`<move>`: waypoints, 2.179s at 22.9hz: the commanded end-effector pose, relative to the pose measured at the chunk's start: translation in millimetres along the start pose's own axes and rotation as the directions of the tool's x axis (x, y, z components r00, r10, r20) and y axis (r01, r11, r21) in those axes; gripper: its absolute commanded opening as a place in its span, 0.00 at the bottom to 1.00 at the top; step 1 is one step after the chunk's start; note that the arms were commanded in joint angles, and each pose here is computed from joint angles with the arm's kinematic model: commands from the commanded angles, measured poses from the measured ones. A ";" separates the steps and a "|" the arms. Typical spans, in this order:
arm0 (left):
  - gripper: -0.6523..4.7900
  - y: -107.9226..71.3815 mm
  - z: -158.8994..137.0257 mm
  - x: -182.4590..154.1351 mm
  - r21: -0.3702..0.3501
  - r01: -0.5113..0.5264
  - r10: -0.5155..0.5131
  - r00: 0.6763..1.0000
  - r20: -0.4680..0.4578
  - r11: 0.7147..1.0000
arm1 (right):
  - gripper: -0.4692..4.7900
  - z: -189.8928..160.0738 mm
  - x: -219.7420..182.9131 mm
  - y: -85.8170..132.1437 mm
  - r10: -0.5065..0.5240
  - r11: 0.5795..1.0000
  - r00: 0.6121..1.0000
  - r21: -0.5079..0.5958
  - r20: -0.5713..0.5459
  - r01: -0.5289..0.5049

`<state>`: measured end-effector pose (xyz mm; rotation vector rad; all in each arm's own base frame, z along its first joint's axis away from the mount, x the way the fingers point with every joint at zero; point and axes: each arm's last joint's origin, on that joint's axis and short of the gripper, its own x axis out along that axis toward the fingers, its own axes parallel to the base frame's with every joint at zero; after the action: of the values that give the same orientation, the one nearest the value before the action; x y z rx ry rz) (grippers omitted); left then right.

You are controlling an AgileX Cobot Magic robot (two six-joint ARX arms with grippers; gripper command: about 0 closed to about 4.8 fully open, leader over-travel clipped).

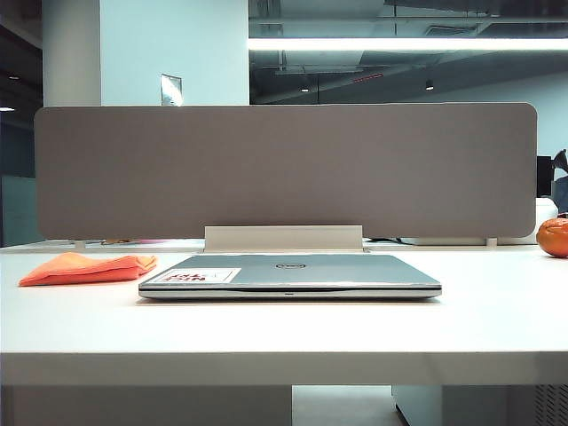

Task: Pick up the orange rag and put it over the laptop.

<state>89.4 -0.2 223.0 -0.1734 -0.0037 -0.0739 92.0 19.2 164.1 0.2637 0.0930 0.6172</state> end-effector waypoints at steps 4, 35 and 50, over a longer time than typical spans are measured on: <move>0.11 -2.6 36.0 39.2 -0.016 -0.014 0.012 0.987 -0.163 1.000 | 0.08 0.6 0.1 0.4 0.011 1.000 1.000 -0.006 0.012 -0.011; 0.11 26.1 31.7 294.8 -0.055 -0.114 0.069 0.850 -0.521 0.992 | 0.08 -0.4 0.1 -0.1 0.000 1.000 1.000 0.000 0.004 0.000; 0.52 74.9 6.8 328.2 -0.138 -0.223 0.080 0.752 -0.655 0.965 | 0.08 -2.1 0.1 -1.0 -0.015 1.000 1.000 0.011 -0.009 0.015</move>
<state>421.3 50.8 225.7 -0.3378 0.6969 0.0567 92.1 19.0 162.0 0.2706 0.1144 0.6035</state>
